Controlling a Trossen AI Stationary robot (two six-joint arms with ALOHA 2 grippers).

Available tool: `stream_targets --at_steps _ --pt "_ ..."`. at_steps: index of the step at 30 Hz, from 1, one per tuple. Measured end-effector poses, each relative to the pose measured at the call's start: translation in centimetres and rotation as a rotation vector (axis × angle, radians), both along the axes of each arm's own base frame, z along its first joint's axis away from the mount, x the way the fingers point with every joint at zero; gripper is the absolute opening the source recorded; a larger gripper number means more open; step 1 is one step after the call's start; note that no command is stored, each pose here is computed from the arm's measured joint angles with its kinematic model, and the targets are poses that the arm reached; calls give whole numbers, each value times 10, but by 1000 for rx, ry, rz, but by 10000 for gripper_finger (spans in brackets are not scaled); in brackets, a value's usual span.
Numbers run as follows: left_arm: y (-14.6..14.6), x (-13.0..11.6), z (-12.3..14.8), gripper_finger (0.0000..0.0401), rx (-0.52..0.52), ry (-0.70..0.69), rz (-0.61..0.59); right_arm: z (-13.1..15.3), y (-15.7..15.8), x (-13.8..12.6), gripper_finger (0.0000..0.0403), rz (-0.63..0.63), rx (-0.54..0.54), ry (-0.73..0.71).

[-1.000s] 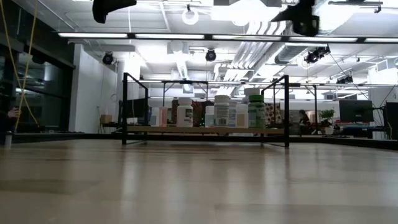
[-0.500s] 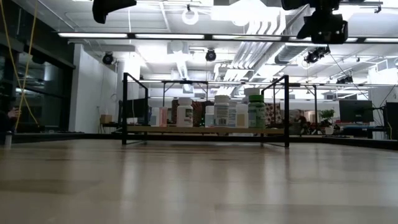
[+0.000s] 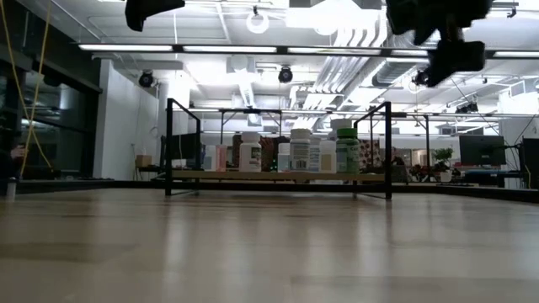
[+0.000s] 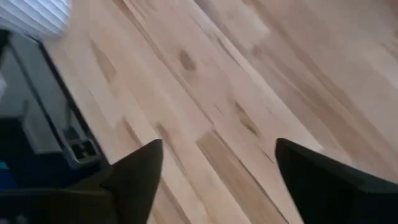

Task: Pick and place medicine bottles onto shelf by color
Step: Put the orange pill bottle on the shelf

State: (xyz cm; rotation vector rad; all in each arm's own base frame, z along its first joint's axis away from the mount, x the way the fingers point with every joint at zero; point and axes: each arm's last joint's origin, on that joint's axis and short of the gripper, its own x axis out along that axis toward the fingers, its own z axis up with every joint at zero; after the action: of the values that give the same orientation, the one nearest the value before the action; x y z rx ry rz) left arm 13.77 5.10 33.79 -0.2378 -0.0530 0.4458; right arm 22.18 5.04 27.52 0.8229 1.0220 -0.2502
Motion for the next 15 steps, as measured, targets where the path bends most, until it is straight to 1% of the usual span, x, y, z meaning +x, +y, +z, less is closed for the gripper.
stream_targets --at_steps 3,5,7,10,15 --pt "0 0 0 250 1 1 0 -3 0 -5 333 17 20 70" --pt "0 0 0 250 5 2 0 -4 1 -8 341 -10 64 116" --pt "0 0 0 250 9 4 0 -6 1 -11 343 -39 87 159" --pt "0 0 0 250 9 4 0 -8 4 -16 344 -45 93 213" --pt "0 0 0 250 9 4 0 -18 32 -30 344 30 94 388"
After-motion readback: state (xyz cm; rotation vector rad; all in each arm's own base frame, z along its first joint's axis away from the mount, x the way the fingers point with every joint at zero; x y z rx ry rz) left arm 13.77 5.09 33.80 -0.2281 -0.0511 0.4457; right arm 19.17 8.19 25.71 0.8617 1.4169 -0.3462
